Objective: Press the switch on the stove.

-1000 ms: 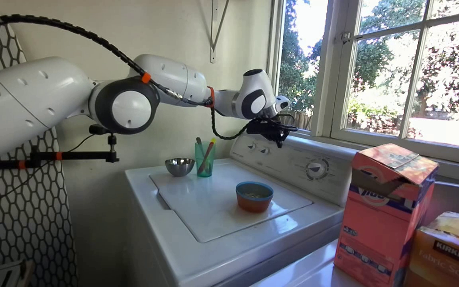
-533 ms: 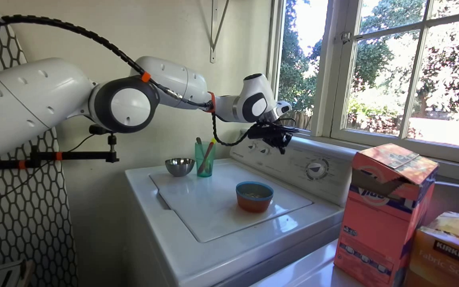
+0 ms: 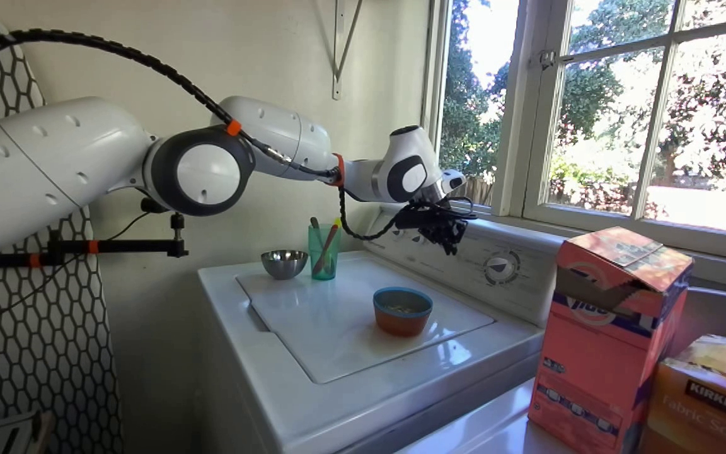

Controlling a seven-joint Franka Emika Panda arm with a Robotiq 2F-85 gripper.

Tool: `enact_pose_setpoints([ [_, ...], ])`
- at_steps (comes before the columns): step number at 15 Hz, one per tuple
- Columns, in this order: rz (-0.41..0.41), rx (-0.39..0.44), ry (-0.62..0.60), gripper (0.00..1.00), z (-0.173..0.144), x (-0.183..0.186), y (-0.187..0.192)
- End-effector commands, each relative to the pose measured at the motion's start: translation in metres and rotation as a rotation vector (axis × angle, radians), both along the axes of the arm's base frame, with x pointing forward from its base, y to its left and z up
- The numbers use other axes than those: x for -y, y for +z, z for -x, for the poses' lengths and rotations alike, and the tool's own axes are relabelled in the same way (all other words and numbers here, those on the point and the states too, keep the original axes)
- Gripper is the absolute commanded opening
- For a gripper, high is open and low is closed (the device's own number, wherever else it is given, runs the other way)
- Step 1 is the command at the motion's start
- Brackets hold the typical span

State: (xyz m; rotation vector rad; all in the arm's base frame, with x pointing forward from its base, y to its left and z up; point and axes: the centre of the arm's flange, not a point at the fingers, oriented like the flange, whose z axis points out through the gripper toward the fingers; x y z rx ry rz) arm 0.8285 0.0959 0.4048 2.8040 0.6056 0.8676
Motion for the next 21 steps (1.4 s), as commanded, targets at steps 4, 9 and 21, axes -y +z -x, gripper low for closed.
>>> enact_pose_setpoints([
  [4, -0.053, 0.039, 0.038, 0.00, 0.002, -0.012, 0.004],
  [9, -0.055, 0.060, 0.014, 0.00, 0.002, -0.007, 0.003],
  [21, -0.036, 0.046, -0.008, 0.00, 0.002, 0.002, 0.010],
])
